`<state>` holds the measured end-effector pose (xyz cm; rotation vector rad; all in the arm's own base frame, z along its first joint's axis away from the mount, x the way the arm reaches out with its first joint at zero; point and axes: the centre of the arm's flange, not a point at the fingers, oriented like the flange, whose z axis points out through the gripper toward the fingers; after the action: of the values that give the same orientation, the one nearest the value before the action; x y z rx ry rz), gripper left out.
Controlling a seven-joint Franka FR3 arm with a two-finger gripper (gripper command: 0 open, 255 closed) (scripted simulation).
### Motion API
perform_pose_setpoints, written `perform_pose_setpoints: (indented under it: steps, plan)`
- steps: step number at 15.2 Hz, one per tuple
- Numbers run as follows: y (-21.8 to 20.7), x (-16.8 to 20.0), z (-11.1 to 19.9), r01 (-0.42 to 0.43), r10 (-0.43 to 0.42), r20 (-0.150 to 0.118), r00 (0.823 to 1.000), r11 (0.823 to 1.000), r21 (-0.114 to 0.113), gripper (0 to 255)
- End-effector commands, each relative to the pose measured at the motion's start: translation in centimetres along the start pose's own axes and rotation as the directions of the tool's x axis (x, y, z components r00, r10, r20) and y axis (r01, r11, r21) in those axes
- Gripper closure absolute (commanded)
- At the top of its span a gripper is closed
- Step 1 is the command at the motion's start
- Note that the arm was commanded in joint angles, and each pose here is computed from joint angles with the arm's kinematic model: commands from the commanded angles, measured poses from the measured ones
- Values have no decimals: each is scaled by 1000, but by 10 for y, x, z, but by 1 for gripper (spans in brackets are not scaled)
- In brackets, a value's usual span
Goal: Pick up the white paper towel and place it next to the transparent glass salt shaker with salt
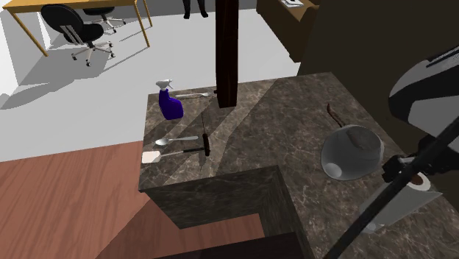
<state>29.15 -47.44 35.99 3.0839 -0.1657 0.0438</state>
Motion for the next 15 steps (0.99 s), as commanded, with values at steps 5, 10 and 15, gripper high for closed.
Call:
perform_pose_setpoints:
  steps: [5,10,15]
  plan:
    - [-1,-1,33,0,0,0,1000,1000,0,255]
    - [-2,-1,59,0,0,0,1000,1000,0,255]
    - [-4,-2,85,0,0,0,1000,1000,0,255]
